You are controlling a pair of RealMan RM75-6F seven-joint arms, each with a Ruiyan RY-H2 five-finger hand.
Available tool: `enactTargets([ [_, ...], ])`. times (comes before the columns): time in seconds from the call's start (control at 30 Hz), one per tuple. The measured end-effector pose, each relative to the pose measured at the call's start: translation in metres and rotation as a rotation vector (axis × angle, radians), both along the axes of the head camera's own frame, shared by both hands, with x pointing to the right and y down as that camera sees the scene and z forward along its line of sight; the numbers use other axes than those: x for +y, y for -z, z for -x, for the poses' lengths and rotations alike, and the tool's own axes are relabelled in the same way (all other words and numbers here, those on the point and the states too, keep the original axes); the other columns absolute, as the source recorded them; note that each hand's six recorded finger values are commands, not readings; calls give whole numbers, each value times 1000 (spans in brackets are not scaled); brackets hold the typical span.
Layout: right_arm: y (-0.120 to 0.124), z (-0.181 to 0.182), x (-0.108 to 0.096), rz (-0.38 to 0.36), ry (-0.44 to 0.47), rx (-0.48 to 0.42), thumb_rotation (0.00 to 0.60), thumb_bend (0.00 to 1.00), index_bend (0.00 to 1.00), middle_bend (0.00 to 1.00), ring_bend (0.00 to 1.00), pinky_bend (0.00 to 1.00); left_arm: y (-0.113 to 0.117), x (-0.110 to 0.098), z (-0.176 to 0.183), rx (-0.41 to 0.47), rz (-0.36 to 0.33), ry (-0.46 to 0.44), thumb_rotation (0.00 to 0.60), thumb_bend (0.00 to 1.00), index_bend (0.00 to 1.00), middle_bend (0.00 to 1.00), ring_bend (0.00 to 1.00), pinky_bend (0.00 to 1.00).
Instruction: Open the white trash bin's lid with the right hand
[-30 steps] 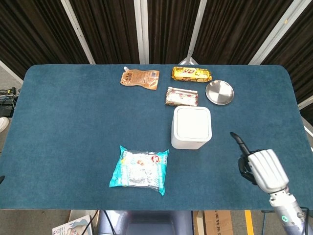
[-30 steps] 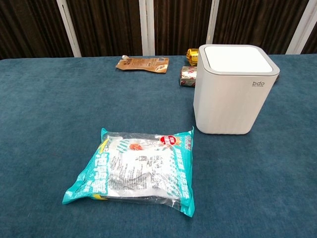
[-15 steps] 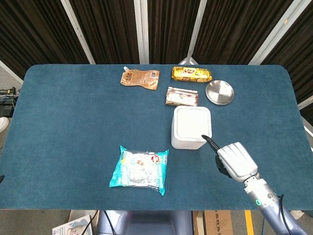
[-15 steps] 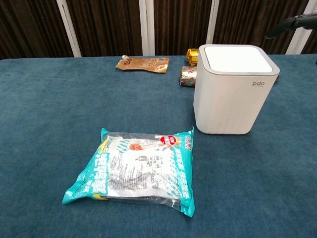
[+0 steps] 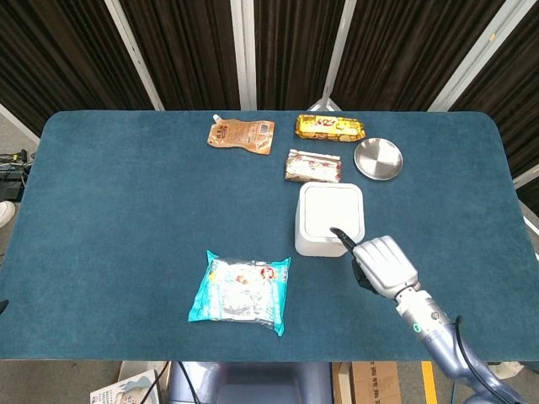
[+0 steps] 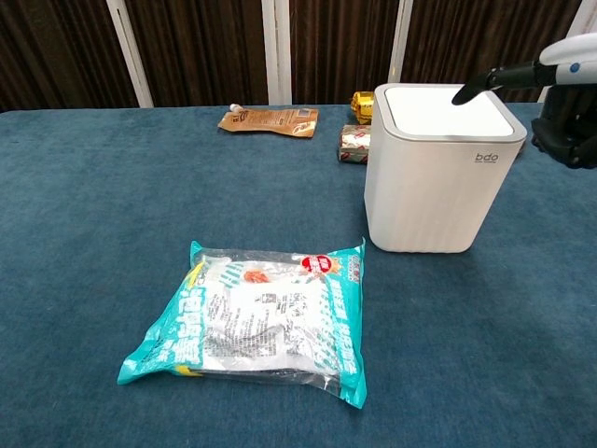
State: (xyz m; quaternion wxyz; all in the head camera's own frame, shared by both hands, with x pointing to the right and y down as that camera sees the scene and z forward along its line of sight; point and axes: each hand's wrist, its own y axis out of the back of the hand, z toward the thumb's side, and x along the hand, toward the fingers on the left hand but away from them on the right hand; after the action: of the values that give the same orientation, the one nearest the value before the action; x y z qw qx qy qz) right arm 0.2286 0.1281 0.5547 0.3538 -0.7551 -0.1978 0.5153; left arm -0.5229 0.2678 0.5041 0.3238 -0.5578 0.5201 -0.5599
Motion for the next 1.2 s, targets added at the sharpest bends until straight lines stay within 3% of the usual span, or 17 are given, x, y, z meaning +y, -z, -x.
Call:
enactTargets([
  [0.23, -11, 4, -1, 19, 1, 29, 600, 811, 142, 863, 864, 848, -1, -1, 1, 1, 1, 3, 600, 32, 192, 69, 0, 0],
  [0.57, -23, -5, 4, 40, -17, 61, 600, 811, 272, 863, 864, 847, 0, -1, 2, 3, -4, 9, 600, 32, 192, 68, 0, 0],
  [0.67, -25, -9, 6, 45, -20, 69, 600, 810, 276, 863, 864, 848, 0, -1, 2, 3, -3, 7, 600, 33, 192, 68, 0, 0],
  [0.77, -24, -9, 5, 39, -21, 66, 600, 807, 217, 861, 853, 848, 0, -1, 2, 3, -5, 7, 600, 32, 192, 68, 0, 0],
  [0.8, -22, -9, 4, 34, -24, 60, 600, 785, 193, 836, 831, 843, 0, 0, 2, 2, -5, 8, 600, 32, 192, 68, 0, 0],
  [0.87, -17, -8, 0, 11, -43, 38, 600, 638, 118, 615, 683, 775, 0, 0, 2, 1, -3, 7, 600, 32, 192, 68, 0, 0],
  [0.9, -13, -8, -2, -5, -56, 23, 600, 524, 91, 439, 564, 699, 0, 0, 2, 1, -1, 7, 600, 32, 192, 68, 0, 0],
  [1.0, 3, -11, -12, -81, -121, -44, 600, 371, 53, 180, 311, 456, 0, 0, 1, 1, 0, 6, 600, 32, 192, 68, 0, 0],
  [1.1, 25, -22, -20, -189, -190, -114, 600, 348, 46, 83, 169, 291, 0, 0, 2, 0, 0, 8, 600, 32, 192, 68, 0, 0],
  [1.2, 45, -43, -20, -293, -268, -156, 600, 348, 46, 47, 110, 236, 0, 0, 1, 1, 1, 9, 600, 32, 192, 67, 0, 0],
])
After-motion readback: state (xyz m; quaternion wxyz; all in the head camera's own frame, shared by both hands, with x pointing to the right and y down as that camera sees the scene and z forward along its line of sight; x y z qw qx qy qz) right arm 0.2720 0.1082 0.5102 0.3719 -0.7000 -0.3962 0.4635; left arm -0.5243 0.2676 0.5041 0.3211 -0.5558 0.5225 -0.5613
